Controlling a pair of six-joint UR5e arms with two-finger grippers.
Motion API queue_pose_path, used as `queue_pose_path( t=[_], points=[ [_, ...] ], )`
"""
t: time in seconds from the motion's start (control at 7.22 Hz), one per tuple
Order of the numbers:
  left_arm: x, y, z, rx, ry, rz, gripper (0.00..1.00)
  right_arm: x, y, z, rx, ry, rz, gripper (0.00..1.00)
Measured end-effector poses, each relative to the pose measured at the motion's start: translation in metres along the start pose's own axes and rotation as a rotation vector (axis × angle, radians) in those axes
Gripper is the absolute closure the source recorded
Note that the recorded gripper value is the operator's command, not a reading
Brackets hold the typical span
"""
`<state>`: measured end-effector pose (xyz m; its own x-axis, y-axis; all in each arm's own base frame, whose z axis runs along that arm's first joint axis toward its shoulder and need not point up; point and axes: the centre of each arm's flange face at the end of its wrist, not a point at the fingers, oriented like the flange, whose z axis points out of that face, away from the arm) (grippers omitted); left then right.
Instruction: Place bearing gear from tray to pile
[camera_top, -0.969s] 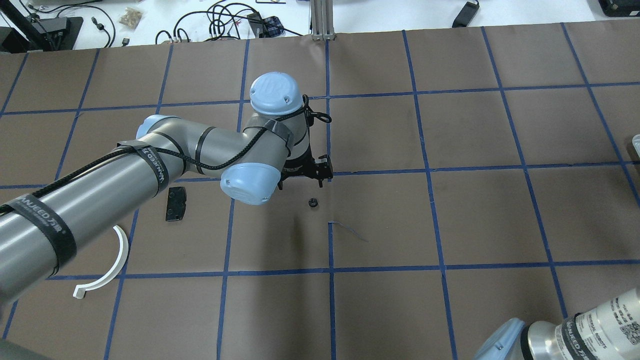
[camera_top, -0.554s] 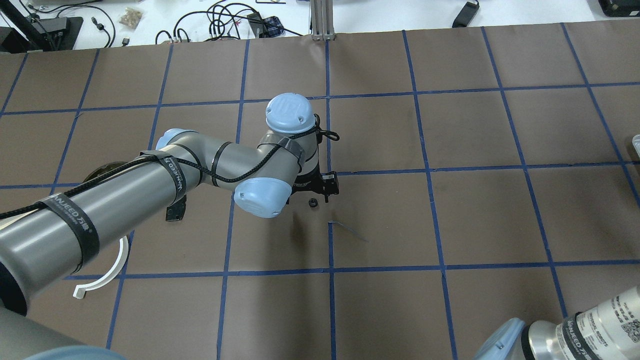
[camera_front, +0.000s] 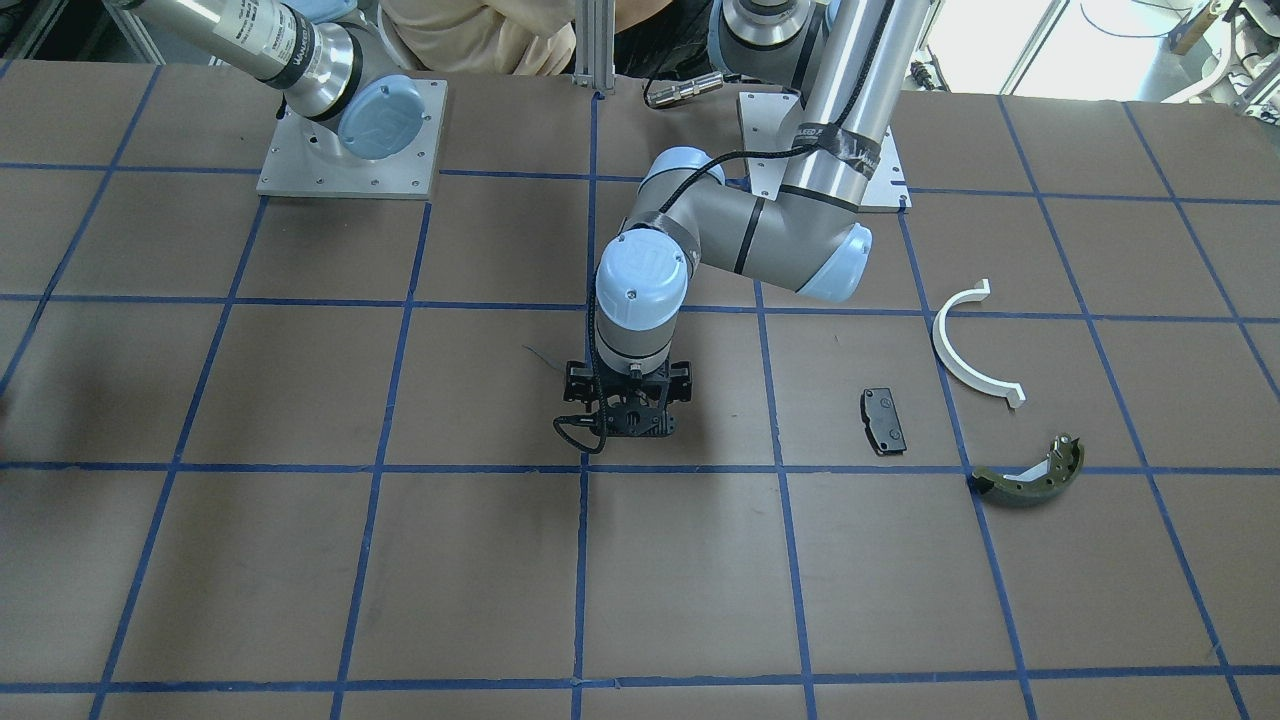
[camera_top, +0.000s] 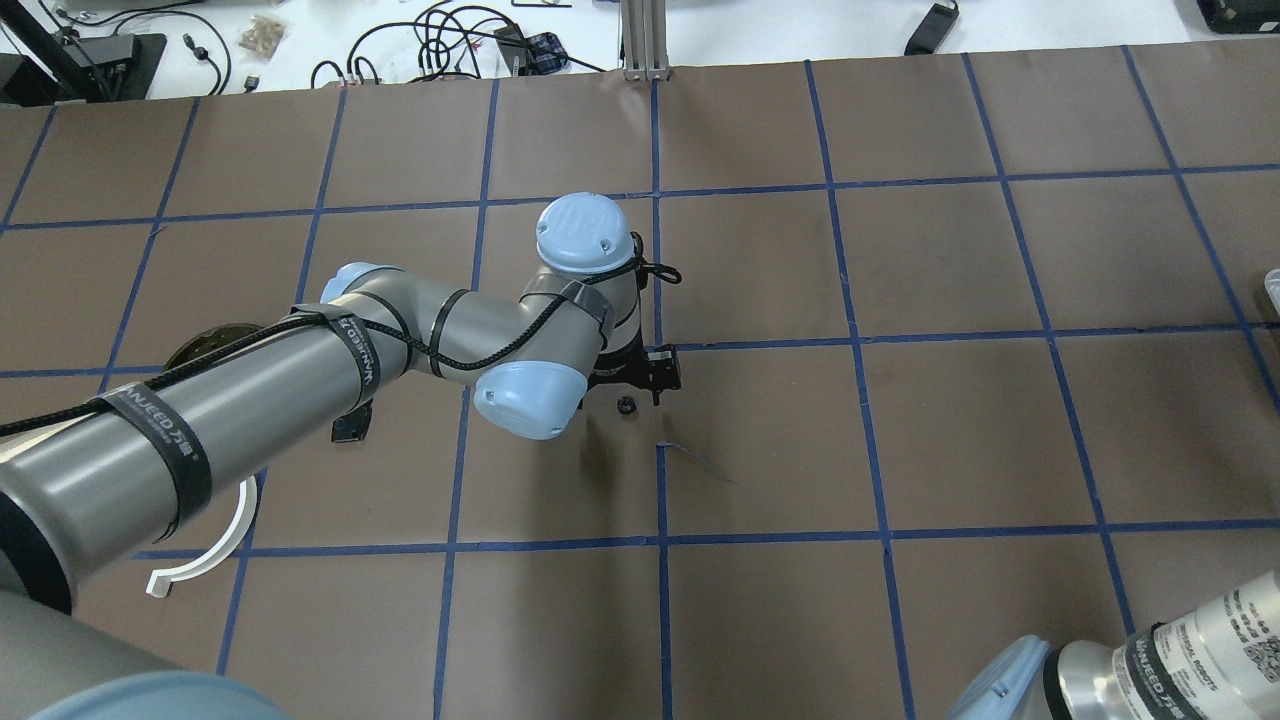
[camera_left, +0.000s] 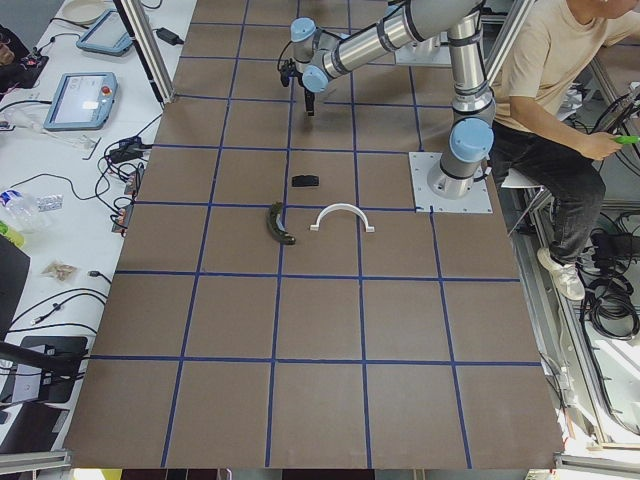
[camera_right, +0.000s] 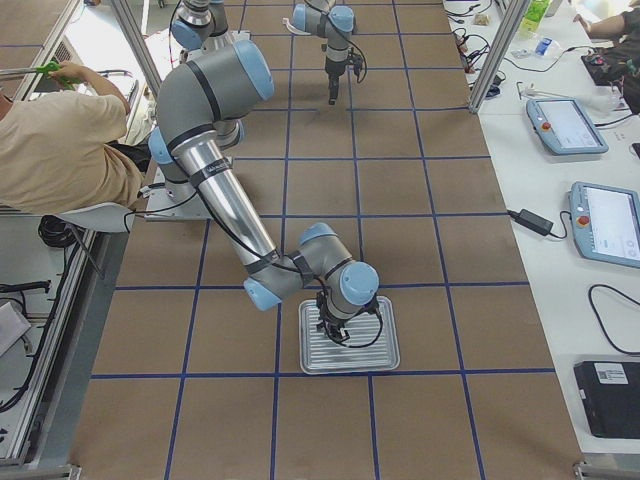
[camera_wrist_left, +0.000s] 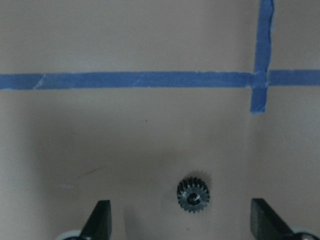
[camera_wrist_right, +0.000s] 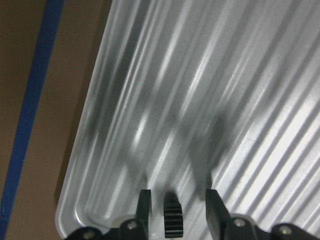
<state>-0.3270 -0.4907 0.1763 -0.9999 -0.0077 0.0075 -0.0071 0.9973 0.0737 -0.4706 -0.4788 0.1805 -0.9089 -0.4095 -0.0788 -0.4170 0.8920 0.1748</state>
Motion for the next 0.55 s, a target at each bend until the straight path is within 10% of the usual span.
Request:
queue_pose_path(
  t=[0.14,0.28,0.55],
  points=[
    [0.0015,-0.0003,0.0025,0.002,0.001,0.001,0.17,0.0,0.0,0.0006,-0.001,-0.001,0.001,1.0],
    [0.0026,-0.0003,0.0035,0.004,0.001,0.007,0.79,0.0,0.0008,0.0006,-0.005,-0.002,0.001,1.0],
    [0.0033,-0.0008,0.0032,0.009,0.003,0.032,0.95,0.0004,0.0042,-0.0023,-0.029,0.002,0.002,1.0]
  ],
)
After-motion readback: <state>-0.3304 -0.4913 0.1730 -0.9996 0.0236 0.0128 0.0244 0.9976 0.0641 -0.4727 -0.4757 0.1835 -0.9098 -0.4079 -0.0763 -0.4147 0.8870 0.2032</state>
